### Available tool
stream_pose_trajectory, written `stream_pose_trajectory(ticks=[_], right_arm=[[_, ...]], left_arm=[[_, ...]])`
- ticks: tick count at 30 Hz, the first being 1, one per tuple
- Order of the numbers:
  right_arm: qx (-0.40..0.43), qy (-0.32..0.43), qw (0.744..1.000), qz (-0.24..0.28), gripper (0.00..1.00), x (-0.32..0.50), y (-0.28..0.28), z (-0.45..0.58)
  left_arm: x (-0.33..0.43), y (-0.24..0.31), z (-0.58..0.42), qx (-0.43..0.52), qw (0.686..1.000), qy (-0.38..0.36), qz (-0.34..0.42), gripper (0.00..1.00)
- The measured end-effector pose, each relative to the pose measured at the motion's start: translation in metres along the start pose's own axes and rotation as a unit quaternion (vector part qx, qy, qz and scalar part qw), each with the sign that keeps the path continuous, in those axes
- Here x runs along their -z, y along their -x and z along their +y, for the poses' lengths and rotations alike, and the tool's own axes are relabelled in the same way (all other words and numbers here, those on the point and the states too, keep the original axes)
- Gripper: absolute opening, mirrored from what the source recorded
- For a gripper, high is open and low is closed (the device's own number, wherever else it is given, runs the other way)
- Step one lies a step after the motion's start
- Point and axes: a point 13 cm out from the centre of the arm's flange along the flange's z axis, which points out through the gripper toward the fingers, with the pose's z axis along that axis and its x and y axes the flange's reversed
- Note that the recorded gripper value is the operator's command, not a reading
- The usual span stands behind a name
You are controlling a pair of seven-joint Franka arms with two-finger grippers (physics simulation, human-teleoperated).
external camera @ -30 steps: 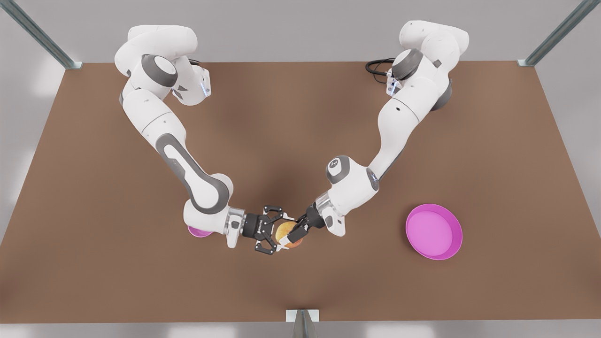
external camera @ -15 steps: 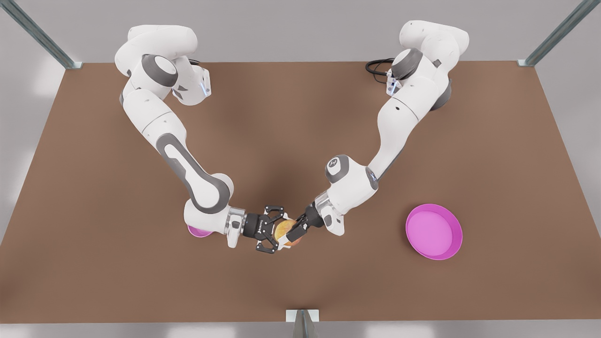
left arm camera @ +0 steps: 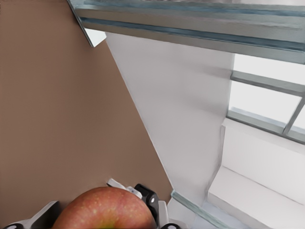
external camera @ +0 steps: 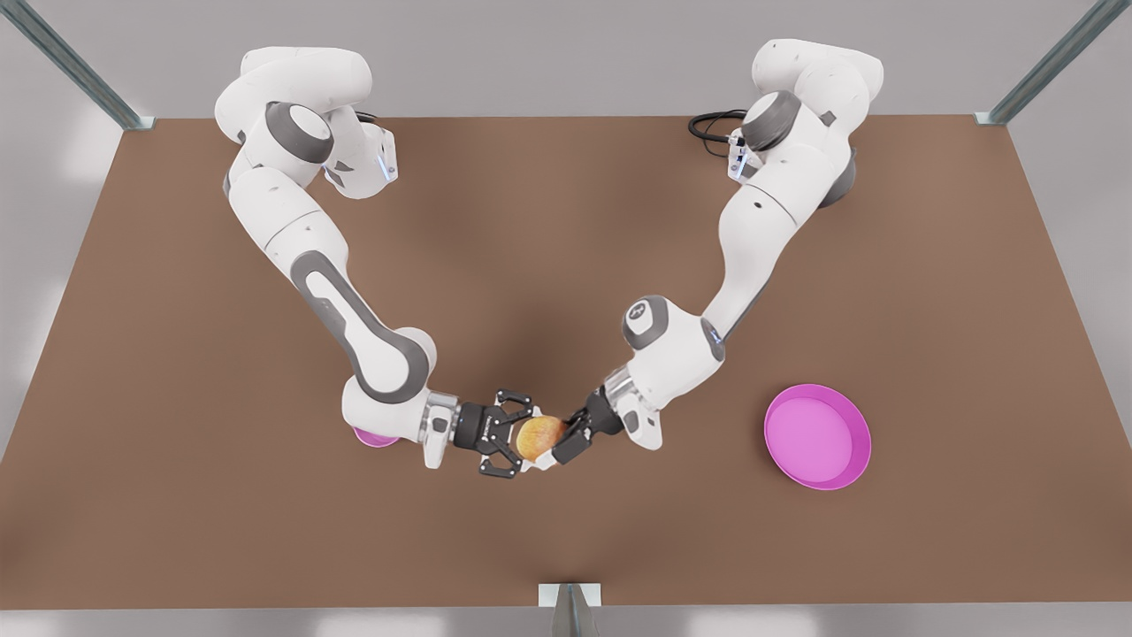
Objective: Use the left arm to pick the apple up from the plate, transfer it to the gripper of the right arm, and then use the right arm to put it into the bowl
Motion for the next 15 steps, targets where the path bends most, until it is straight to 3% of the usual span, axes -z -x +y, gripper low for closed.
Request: stream_pose_trajectory(ticks=[5, 9, 12, 15], right_arm=[[0.0, -0.001, 1.0, 0.0, 0.8, 0.004, 0.0, -0.003], [0.001, -0.008, 1.0, 0.004, 0.8, 0.024, -0.006, -0.016], [0.012, -0.012, 1.0, 0.013, 0.8, 0.051, -0.011, -0.033], [0.043, -0.001, 0.998, 0.045, 0.8, 0.087, -0.027, -0.046]], left_arm=[[0.012, 0.02, -0.003, 0.009, 1.0, 0.001, -0.003, 1.0], [0.099, 0.099, -0.047, -0.009, 0.999, 0.02, -0.032, 1.0], [0.198, 0.125, -0.061, -0.13, 0.978, 0.15, -0.07, 1.0], [0.307, 0.16, -0.017, -0.18, 0.924, 0.325, -0.086, 1.0]])
